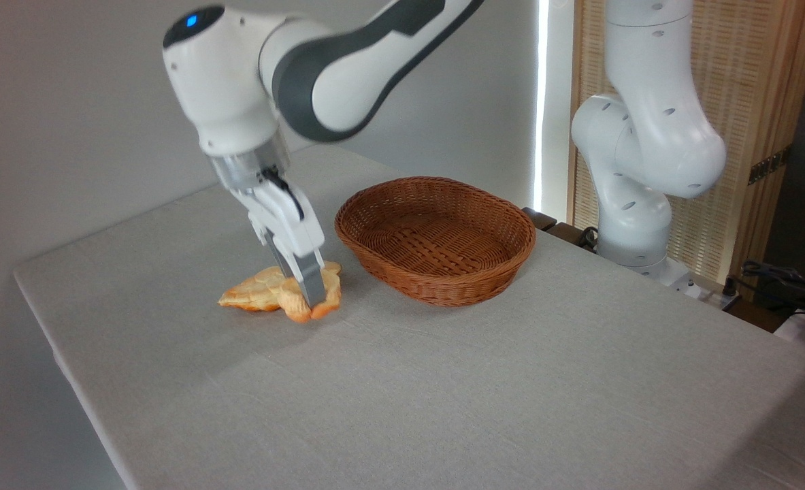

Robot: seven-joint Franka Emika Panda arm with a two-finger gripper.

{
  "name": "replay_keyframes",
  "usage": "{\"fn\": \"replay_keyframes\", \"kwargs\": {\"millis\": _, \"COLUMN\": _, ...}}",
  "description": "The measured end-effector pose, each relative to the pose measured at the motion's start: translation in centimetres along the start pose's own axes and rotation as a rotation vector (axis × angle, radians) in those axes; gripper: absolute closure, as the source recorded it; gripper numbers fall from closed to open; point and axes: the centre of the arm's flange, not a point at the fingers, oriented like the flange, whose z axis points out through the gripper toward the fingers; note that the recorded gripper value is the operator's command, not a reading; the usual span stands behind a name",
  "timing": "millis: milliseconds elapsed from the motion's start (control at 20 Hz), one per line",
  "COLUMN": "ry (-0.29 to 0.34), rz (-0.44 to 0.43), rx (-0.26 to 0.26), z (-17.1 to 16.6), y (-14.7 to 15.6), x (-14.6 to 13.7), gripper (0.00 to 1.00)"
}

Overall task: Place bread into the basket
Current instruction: 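Lift the bread roll and carry it over the wicker basket, then lower the roll into the basket and open the gripper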

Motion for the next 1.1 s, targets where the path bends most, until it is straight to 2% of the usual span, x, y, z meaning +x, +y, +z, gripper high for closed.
{"fn": "replay_keyframes", "kwargs": {"millis": 100, "ry": 0.031, "rz": 0.004, "rx": 0.024, "z": -2.6, "y": 0.9, "x": -0.7, "gripper": 0.54}}
{"fn": "replay_keyframes", "kwargs": {"millis": 350, "ry": 0.003, "rz": 0.019, "rx": 0.011, "z": -6.5, "y": 3.8, "x": -3.3, "gripper": 0.54}}
{"fn": "replay_keyframes", "kwargs": {"millis": 600, "ry": -0.092, "rz": 0.021, "rx": -0.053, "z": -7.0, "y": 5.9, "x": -5.9, "gripper": 0.52}}
{"fn": "replay_keyframes", "kwargs": {"millis": 850, "ry": -0.181, "rz": 0.018, "rx": -0.109, "z": -4.3, "y": 7.6, "x": -8.5, "gripper": 0.44}}
{"fn": "replay_keyframes", "kwargs": {"millis": 900, "ry": -0.195, "rz": 0.017, "rx": -0.118, "z": -3.6, "y": 7.9, "x": -8.9, "gripper": 0.33}}
{"fn": "replay_keyframes", "kwargs": {"millis": 950, "ry": -0.213, "rz": 0.018, "rx": -0.128, "z": -2.8, "y": 8.2, "x": -9.3, "gripper": 0.09}}
{"fn": "replay_keyframes", "kwargs": {"millis": 1000, "ry": -0.23, "rz": 0.019, "rx": -0.138, "z": -2.1, "y": 8.5, "x": -9.7, "gripper": 0.0}}
{"fn": "replay_keyframes", "kwargs": {"millis": 1100, "ry": -0.261, "rz": 0.02, "rx": -0.157, "z": -0.7, "y": 8.9, "x": -10.2, "gripper": 0.0}}
